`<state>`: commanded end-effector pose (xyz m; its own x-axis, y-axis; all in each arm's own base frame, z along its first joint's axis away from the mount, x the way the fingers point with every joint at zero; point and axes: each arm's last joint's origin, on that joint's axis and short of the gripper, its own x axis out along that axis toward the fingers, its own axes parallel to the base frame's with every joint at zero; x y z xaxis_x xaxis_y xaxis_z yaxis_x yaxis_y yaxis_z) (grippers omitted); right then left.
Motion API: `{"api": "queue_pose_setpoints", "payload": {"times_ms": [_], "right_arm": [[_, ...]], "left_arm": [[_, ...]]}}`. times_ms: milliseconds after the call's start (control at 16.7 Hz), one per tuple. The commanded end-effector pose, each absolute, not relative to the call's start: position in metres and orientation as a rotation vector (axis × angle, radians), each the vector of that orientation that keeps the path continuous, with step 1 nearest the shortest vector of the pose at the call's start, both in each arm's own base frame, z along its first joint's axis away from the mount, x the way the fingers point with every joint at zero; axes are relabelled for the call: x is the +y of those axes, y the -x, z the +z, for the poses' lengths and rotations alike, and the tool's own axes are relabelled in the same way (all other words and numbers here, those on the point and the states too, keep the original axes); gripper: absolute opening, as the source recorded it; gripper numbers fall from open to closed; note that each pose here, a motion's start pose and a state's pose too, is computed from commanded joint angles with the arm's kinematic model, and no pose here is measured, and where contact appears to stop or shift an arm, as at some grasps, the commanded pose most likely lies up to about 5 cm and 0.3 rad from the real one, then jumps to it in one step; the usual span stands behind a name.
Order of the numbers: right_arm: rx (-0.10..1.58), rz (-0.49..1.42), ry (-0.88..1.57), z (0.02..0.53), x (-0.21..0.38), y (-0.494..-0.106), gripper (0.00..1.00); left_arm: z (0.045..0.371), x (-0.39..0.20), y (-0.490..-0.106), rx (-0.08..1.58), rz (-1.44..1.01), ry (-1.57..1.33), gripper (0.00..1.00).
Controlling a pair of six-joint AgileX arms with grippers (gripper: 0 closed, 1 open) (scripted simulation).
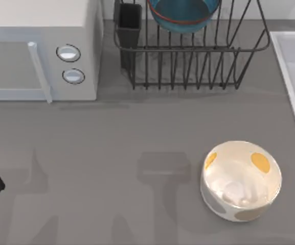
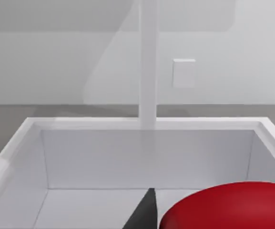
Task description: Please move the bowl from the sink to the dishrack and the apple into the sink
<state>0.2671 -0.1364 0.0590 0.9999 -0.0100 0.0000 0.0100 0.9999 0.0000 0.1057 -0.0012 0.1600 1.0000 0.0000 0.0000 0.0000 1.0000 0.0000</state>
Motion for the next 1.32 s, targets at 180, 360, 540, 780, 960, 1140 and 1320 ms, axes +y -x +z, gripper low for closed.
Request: {"api": "queue_pose_setpoints", "payload": {"times_ms": [180,360,540,780,960,1140,1320], "right_arm": [[0.000,-0.010,0.000,0.059,-0.136,-0.267,0.60],[0.000,-0.010,0.000,0.059,-0.136,-0.267,0.83],[0.000,-0.010,0.000,0.059,-0.136,-0.267,1.00],[0.000,-0.010,0.000,0.059,-0.136,-0.267,1.00],[0.000,-0.010,0.000,0.059,-0.136,-0.267,1.00],[-0.001,-0.011,0.001,0.061,-0.136,-0.268,1.00],[-0.006,-0.016,0.008,0.076,-0.131,-0.270,1.00]], "left_arm": [[0.160,-0.001,-0.106,0.000,0.000,0.000,1.00],[0.160,-0.001,-0.106,0.000,0.000,0.000,1.00],[0.160,-0.001,-0.106,0.000,0.000,0.000,1.00],[0.160,-0.001,-0.106,0.000,0.000,0.000,1.00],[0.160,-0.001,-0.106,0.000,0.000,0.000,1.00],[0.160,-0.001,-0.106,0.000,0.000,0.000,1.00],[0.160,-0.001,-0.106,0.000,0.000,0.000,1.00]]}}
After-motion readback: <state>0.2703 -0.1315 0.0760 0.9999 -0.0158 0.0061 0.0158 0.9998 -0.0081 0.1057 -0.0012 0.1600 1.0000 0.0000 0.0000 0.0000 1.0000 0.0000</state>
